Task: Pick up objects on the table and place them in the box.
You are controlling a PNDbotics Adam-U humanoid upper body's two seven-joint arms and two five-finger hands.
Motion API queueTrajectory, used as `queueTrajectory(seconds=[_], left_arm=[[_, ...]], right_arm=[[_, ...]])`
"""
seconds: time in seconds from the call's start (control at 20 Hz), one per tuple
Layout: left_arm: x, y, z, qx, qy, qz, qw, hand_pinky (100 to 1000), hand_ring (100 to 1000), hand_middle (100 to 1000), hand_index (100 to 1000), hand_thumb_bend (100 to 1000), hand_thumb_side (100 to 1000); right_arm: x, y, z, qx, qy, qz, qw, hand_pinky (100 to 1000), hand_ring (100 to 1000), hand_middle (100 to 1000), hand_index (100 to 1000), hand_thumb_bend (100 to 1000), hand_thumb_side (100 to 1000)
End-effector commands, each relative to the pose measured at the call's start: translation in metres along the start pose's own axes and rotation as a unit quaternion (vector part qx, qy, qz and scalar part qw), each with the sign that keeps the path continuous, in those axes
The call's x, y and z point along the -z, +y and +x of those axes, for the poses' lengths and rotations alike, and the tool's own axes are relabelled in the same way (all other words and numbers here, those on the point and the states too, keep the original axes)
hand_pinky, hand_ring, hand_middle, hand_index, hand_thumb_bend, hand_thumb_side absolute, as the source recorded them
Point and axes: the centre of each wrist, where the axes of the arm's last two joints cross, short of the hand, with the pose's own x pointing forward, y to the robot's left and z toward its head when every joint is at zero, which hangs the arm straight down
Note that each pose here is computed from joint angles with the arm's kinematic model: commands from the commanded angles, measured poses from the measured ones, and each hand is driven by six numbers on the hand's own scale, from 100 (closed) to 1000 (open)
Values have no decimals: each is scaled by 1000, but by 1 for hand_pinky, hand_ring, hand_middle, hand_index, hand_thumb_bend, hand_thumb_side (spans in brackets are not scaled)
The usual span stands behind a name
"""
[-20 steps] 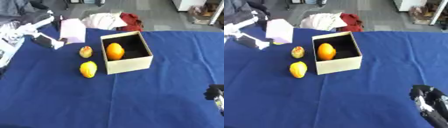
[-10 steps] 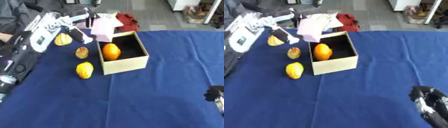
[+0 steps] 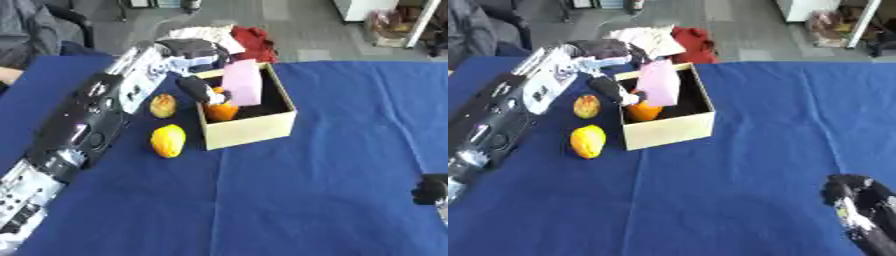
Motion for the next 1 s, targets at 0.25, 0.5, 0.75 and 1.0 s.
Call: queueTrajectory(seconds=[0.25, 0.5, 0.75, 1.0], left_arm=[[-24, 9, -12, 48, 25, -15, 998, 884, 847, 896, 984, 390, 738], [-61, 14, -12, 60, 16, 9, 998, 874, 829, 864, 963, 366, 649], [-105, 2, -5, 55, 3, -22, 998, 859, 808, 838, 942, 397, 700], [-120, -19, -4, 31, 13, -75, 997, 840, 783, 812, 918, 405, 722]], right_arm=[[2, -4, 5, -7, -9, -1, 1000, 634, 636, 590, 692, 100, 450], [1, -7, 4, -11, -8, -6, 1000, 634, 635, 590, 692, 100, 451], [1, -9, 5, -14, -9, -10, 1000, 635, 635, 590, 692, 100, 461], [1, -9, 5, -16, -10, -10, 1000, 634, 635, 590, 692, 100, 448]])
